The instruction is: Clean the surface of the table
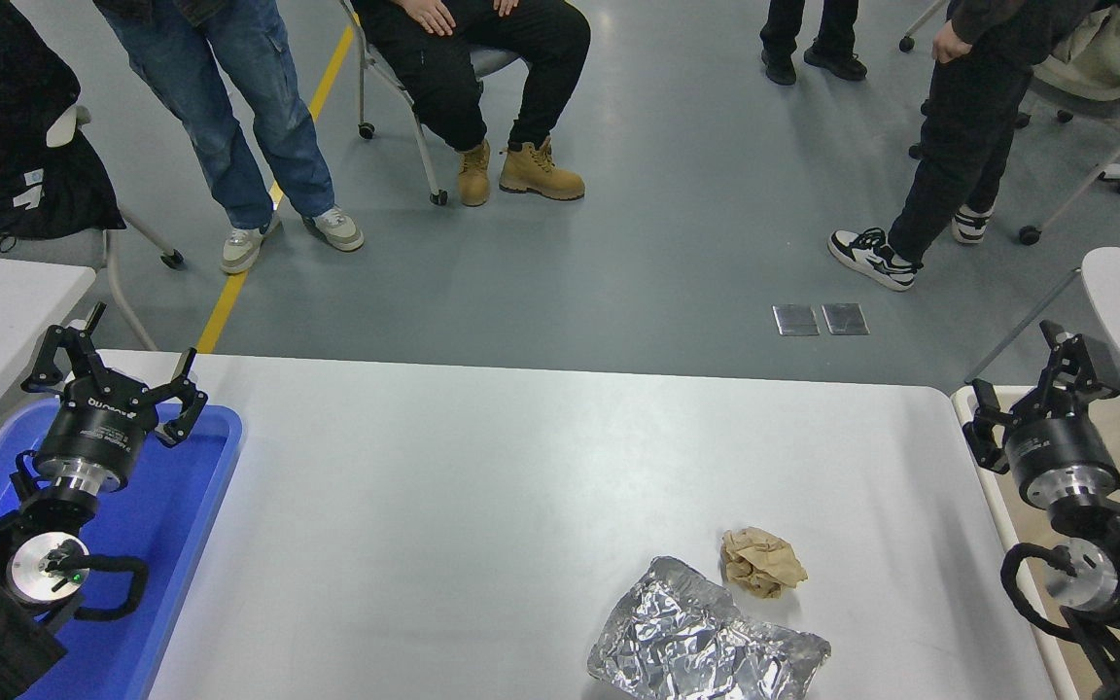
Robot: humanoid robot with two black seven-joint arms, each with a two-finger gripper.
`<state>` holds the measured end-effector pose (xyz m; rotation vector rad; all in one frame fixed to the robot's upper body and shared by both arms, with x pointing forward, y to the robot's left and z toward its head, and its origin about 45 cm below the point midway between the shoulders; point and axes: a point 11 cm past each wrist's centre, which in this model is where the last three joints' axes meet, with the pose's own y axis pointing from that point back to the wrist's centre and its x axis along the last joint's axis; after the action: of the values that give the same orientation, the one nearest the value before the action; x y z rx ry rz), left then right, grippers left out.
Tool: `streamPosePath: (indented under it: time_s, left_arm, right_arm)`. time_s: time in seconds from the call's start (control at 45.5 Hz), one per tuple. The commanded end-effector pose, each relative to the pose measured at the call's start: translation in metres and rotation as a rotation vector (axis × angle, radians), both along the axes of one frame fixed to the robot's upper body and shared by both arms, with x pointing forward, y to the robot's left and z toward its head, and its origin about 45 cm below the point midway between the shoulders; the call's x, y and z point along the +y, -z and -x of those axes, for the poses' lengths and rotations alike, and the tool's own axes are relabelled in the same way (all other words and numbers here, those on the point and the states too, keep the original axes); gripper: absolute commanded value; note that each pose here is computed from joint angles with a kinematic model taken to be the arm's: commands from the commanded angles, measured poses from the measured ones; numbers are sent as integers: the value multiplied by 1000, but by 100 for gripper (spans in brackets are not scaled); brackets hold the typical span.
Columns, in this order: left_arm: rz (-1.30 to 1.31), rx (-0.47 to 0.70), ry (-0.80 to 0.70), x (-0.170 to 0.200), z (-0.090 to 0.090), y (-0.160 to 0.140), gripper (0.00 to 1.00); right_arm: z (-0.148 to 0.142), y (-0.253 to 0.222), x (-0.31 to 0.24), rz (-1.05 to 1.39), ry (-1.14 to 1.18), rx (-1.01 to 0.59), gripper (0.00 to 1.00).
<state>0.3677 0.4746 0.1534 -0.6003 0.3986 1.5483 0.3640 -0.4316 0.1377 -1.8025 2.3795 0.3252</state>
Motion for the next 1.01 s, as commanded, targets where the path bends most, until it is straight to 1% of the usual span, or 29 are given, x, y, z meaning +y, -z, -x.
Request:
streamPosePath:
  time_s: [0.0,0.418,0.505,0.637,0.769,0.901,0.989]
  left_arm:
    - [0,0,0,0,0,0,100]
    - [0,0,0,0,0,0,100]
    - [0,0,0,0,0,0,100]
    - [0,0,0,0,0,0,100]
    - [0,0,0,0,0,0,100]
    - [0,0,0,0,0,0,100]
    - [0,0,0,0,0,0,100]
  right_arm:
    - [6,9,4,-14,6,6,99]
    - [4,4,-6,24,6,13,99]
    - [-2,0,-7,35,8,11,99]
    - [-7,-9,-25,100,11,26,99]
    - [-13,-21,-43,221,-6,65,99]
    - [-12,-30,-57,211,22,57,99]
    - [-18,-43,-62,238,10,44,99]
